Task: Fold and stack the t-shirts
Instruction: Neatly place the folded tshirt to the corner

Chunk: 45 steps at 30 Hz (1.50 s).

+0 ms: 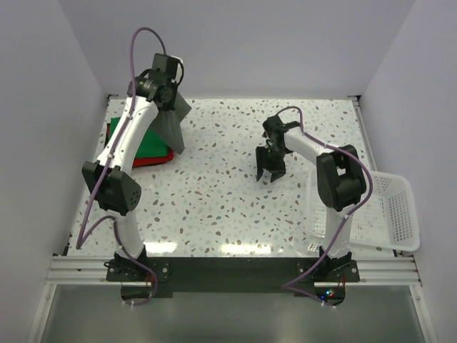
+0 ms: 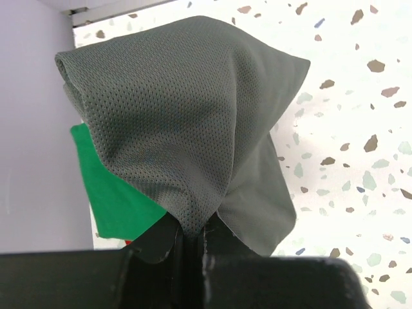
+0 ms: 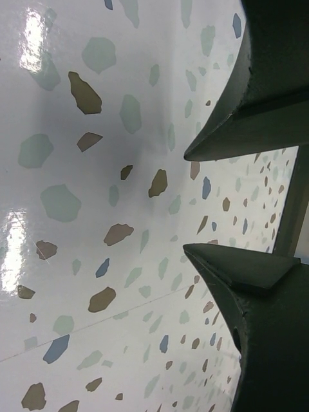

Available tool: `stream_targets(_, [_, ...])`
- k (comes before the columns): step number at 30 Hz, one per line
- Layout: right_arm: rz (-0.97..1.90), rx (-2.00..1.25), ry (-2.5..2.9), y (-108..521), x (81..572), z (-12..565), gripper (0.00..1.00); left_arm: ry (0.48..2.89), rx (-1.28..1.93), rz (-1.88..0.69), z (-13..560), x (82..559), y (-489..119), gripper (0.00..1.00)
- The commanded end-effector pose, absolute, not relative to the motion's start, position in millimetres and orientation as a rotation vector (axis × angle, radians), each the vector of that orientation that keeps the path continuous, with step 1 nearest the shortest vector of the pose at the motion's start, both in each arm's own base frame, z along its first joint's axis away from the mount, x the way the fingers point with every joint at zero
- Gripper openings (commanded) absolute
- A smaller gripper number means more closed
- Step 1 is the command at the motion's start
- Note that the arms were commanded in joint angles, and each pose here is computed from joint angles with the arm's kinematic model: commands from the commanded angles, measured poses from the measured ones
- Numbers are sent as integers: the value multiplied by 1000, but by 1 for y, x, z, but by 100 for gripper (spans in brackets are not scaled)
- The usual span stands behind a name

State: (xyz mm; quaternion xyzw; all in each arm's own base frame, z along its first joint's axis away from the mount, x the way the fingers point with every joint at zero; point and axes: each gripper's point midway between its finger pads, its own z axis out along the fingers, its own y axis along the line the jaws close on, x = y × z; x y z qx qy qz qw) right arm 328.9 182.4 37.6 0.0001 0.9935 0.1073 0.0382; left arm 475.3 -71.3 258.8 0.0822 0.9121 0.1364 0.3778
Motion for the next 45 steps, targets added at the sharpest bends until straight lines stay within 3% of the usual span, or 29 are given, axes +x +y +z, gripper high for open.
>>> stream_targets(1, [349, -22, 3021, 180, 327, 53, 58, 2211, 161, 319, 313, 470, -55, 0])
stream_targets(7, [348, -14, 3024, 179, 325, 53, 58, 2201, 145, 308, 320, 465, -46, 0])
stream_targets(31, [305, -20, 3004, 168, 313, 65, 58, 2406, 13, 485, 232, 470, 54, 0])
stream_targets(33, [305, -25, 2998, 168, 312, 67, 58, 2416, -30, 500, 229, 468, 66, 18])
stream_targets(37, [304, -33, 2982, 166, 312, 73, 63, 2441, -146, 549, 223, 459, 93, 43])
stream_targets(38, [304, -35, 2978, 166, 312, 74, 64, 2442, -178, 568, 224, 458, 99, 63])
stream_targets(40, [310, -32, 2959, 166, 314, 80, 65, 2436, -278, 594, 227, 452, 112, 82])
stream_targets(44, [320, -23, 2918, 166, 314, 90, 66, 2361, -366, 527, 244, 455, 108, 99])
stream_targets(45, [327, -20, 2898, 167, 316, 92, 66, 2331, -375, 476, 249, 459, 102, 100])
